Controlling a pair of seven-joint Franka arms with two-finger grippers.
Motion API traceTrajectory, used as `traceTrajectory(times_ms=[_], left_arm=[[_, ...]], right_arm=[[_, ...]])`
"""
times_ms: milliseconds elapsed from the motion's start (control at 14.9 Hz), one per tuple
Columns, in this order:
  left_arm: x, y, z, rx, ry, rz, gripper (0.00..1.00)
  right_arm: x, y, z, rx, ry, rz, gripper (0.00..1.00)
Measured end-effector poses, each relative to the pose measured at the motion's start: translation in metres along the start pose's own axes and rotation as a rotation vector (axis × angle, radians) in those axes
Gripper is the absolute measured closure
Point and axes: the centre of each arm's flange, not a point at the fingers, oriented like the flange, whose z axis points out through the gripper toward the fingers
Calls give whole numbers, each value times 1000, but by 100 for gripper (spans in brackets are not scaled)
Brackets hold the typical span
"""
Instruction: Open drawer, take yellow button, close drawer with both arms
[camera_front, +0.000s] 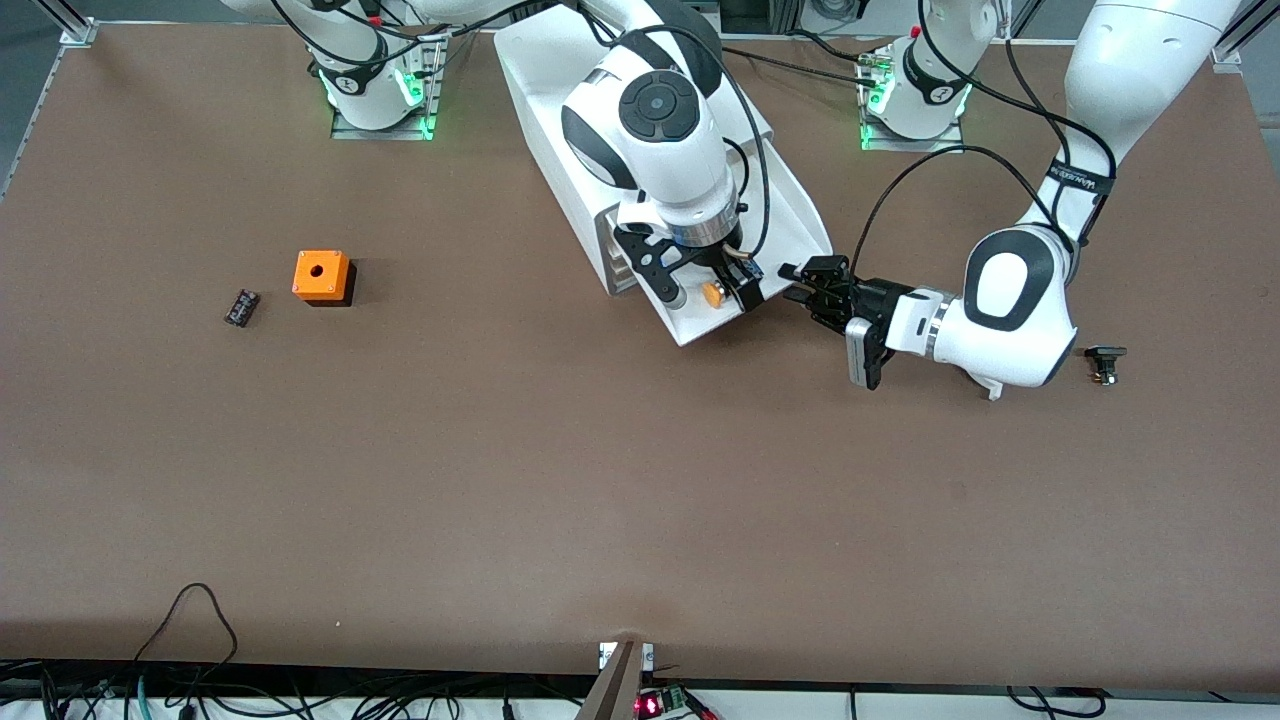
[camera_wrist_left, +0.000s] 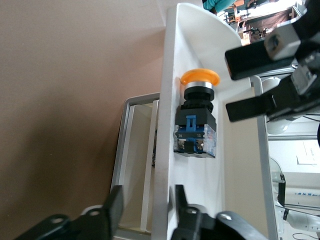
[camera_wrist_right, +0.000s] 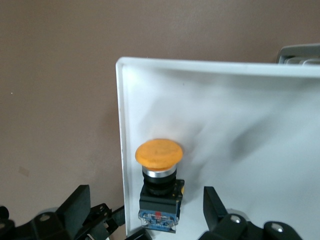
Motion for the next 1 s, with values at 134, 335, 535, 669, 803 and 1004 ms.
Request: traceTrajectory(times_ms=[134, 335, 535, 669, 803, 1004], left_arm=[[4, 8, -9, -13, -22, -41, 26], [11, 24, -31, -7, -61, -115, 0], [17, 38, -47, -9, -70, -203, 0], [20, 53, -54, 5, -70, -292, 0], [22, 75, -59, 43, -79, -390, 0], [26, 112, -66, 173, -104, -512, 0]], right_arm=[[-5, 2, 11, 1, -2, 8, 0], [-8, 4, 22, -6, -1, 14, 0], [-10, 4, 23, -7, -1, 16, 7], [-12, 4, 22, -5, -2, 16, 31], [-12, 4, 22, -6, -2, 18, 53], [-13, 6, 20, -23, 2, 19, 59]])
